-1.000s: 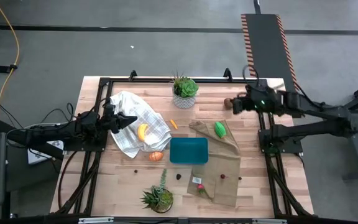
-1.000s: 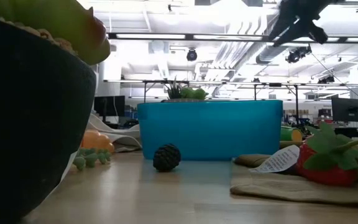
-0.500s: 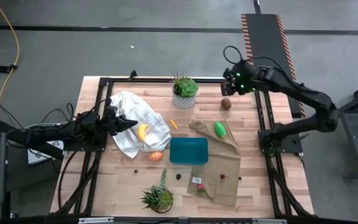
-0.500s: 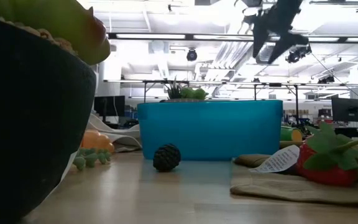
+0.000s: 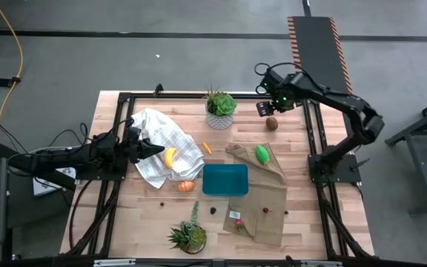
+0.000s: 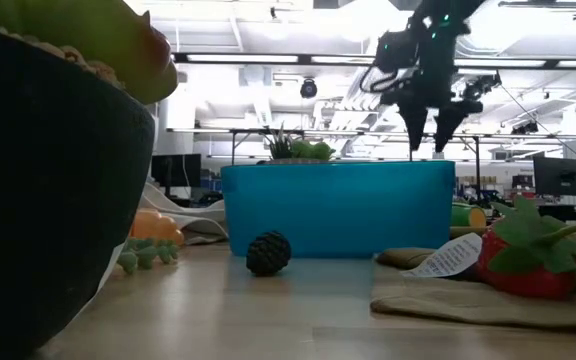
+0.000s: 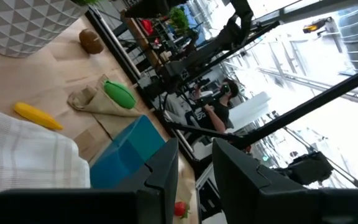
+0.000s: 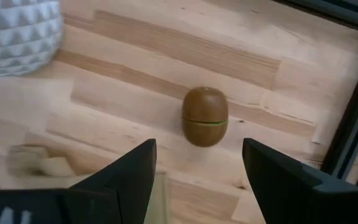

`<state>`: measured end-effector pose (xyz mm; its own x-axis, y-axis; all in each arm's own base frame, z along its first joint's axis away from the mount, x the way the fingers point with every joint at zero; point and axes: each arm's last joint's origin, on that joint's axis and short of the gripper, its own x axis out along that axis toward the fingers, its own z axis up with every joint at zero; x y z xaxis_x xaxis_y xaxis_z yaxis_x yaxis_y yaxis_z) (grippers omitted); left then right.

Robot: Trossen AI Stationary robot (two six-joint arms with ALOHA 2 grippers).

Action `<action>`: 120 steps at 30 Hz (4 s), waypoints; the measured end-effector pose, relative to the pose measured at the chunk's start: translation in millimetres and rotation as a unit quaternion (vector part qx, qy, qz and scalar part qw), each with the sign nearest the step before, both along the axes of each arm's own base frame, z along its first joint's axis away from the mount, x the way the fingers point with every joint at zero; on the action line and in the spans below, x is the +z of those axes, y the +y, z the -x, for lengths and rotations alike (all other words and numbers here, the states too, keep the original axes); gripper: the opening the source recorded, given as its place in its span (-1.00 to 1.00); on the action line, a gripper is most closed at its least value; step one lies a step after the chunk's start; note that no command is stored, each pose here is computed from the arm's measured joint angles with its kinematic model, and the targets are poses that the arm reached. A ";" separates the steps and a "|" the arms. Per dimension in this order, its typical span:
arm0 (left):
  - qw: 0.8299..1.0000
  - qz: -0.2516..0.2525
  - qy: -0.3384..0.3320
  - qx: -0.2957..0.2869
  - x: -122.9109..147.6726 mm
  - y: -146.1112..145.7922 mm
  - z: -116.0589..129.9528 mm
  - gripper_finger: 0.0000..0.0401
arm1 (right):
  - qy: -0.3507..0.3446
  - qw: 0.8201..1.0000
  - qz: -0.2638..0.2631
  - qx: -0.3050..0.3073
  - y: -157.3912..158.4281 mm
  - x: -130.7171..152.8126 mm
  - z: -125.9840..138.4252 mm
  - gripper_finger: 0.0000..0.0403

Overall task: Pick and placing Produce into tupperware
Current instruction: Put the brown kiwi into the blue bin

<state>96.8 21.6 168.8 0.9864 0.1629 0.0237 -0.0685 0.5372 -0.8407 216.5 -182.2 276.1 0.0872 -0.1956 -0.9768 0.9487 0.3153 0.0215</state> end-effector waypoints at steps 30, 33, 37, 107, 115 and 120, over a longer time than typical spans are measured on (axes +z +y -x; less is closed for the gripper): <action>1.000 0.006 0.014 0.015 -2.8 0.9 0.1 -0.56 | -0.045 0.998 -0.023 -0.033 -15.4 -81.7 21.3 0.15; 1.000 0.011 0.013 0.015 -2.8 0.9 0.1 -0.56 | -0.036 0.999 -0.031 -0.022 -16.7 -87.6 19.9 0.15; 1.000 0.016 0.012 0.015 -2.9 0.9 0.1 -0.56 | -0.030 0.999 -0.044 -0.009 -18.8 -96.5 16.9 0.15; 1.000 0.017 0.013 0.019 -3.1 1.1 0.2 -0.56 | -0.007 0.996 -0.089 0.012 -20.5 -123.1 8.3 0.13; 1.000 0.017 0.013 0.019 -3.1 1.1 0.2 -0.56 | -0.008 0.996 -0.087 0.012 -20.3 -121.8 8.6 0.12; 1.000 0.017 0.013 0.019 -3.1 1.1 0.2 -0.56 | -0.021 0.997 -0.074 0.013 -21.2 -107.9 7.9 0.12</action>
